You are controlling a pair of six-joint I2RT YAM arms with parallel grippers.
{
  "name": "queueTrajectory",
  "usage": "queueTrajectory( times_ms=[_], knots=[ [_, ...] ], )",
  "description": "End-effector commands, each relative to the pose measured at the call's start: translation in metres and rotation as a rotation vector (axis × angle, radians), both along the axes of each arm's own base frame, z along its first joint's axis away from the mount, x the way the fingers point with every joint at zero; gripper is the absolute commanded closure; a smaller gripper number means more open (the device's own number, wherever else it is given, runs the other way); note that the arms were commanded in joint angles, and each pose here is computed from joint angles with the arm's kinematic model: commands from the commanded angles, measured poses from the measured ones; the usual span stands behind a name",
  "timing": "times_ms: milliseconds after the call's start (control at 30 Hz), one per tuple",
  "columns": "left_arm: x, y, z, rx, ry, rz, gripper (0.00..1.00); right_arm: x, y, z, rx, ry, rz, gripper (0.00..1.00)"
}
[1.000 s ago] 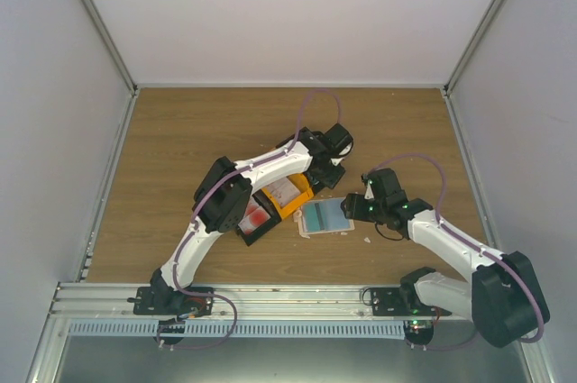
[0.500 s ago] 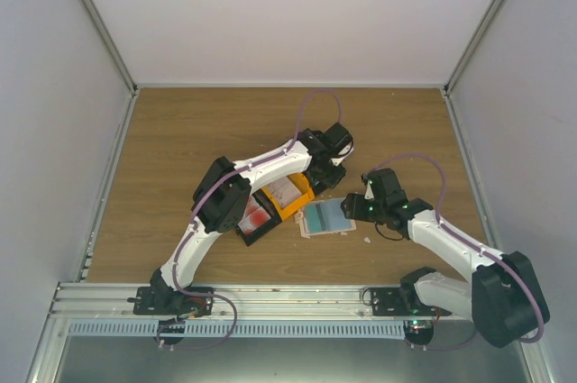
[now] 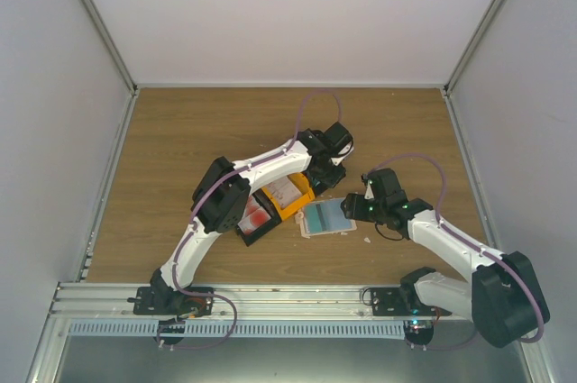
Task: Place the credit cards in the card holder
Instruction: Pick up the credit card from the storage box.
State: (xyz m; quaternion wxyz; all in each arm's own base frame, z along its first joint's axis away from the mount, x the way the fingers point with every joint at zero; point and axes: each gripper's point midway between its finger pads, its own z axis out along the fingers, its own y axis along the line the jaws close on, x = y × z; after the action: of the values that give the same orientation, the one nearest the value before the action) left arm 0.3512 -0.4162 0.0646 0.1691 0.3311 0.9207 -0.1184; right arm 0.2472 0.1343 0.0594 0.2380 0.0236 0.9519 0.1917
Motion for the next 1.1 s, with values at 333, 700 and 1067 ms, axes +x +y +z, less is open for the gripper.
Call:
queueTrajectory(
  times_ms=[333, 700, 1067],
  knots=[
    [-0.005, -0.004, 0.033, -0.055, -0.025, -0.006, 0.72, 0.0, -0.003, -0.002, -0.006, 0.004, -0.004, 0.34],
    [-0.004, -0.002, 0.037, -0.055, -0.035, 0.004, 0.8, 0.0, -0.002, -0.003, -0.005, 0.007, -0.002, 0.34],
    [-0.005, -0.002, 0.045, -0.071, -0.036, 0.005, 0.83, 0.0, -0.002, -0.004, -0.007, 0.009, -0.001, 0.34]
  ],
)
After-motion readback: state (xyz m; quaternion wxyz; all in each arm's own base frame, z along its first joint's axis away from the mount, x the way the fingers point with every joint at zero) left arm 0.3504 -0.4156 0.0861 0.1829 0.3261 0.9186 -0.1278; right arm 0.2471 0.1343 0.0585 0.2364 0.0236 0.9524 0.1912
